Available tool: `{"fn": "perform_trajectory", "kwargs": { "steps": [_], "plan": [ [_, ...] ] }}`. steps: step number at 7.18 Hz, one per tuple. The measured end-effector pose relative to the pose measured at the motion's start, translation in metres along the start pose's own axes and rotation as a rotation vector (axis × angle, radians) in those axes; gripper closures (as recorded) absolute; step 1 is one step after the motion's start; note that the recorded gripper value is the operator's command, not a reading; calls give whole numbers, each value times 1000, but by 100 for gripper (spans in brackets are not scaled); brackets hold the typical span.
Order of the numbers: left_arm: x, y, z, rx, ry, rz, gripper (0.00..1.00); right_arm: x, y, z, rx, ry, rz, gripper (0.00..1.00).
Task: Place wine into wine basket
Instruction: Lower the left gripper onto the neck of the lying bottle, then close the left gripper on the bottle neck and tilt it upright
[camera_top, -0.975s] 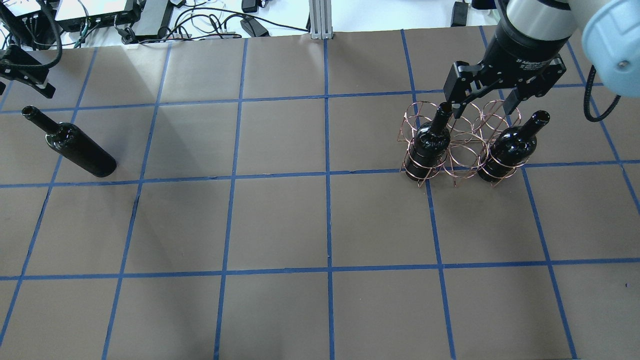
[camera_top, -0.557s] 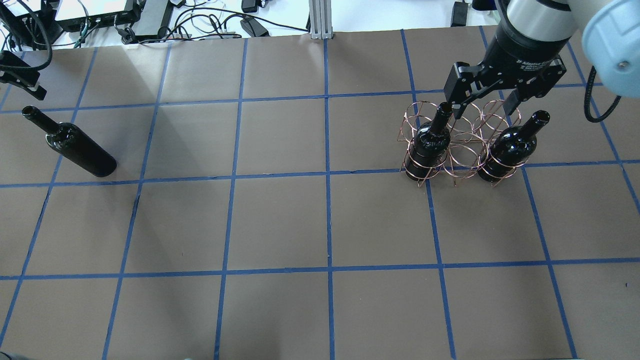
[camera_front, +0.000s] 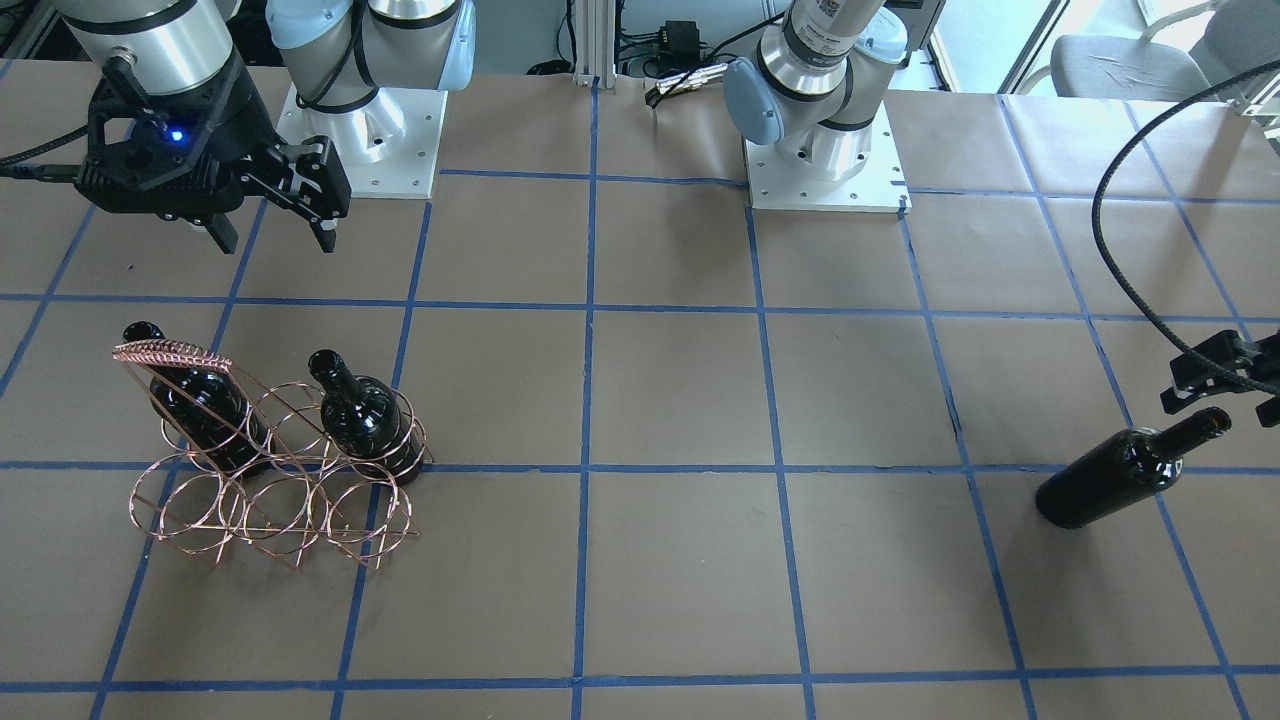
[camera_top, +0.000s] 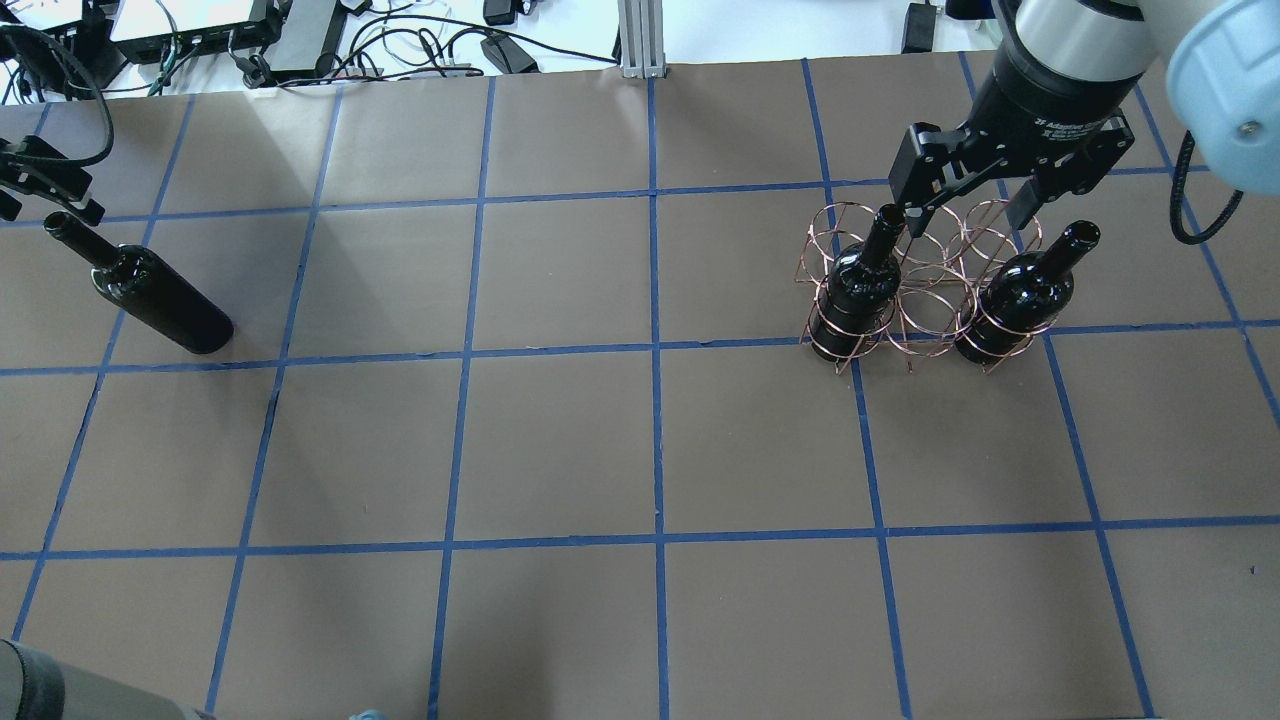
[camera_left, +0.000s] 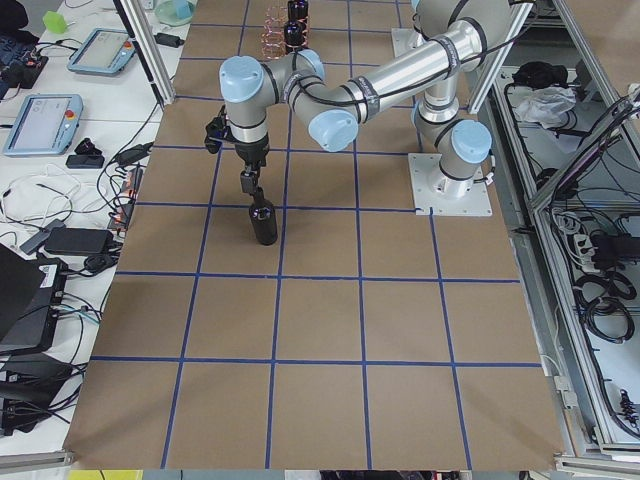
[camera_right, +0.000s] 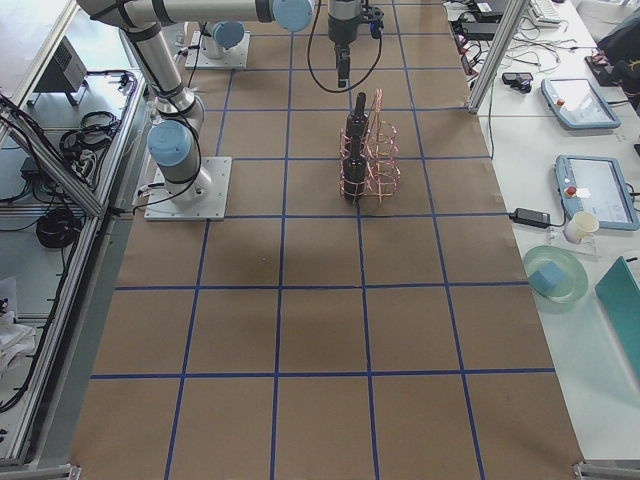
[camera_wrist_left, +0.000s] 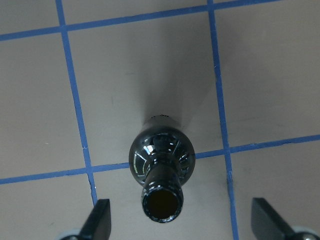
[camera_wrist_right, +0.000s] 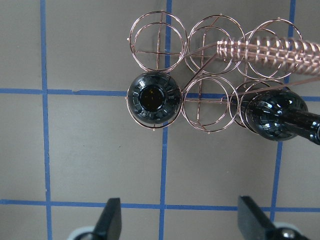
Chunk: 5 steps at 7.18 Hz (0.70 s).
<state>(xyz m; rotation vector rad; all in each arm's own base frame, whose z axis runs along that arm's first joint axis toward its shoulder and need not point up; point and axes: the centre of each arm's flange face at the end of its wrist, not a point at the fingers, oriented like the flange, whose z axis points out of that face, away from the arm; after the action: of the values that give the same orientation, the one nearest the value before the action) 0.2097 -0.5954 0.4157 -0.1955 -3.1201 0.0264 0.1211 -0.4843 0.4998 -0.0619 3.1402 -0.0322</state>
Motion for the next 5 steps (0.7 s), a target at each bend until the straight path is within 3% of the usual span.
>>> {"fn": "perform_trajectory", "kwargs": {
  "steps": [5],
  "plan": [
    [-12, -12, 32, -16, 17, -20, 0, 0, 0, 1, -2, 0, 0, 16]
  ]
}}
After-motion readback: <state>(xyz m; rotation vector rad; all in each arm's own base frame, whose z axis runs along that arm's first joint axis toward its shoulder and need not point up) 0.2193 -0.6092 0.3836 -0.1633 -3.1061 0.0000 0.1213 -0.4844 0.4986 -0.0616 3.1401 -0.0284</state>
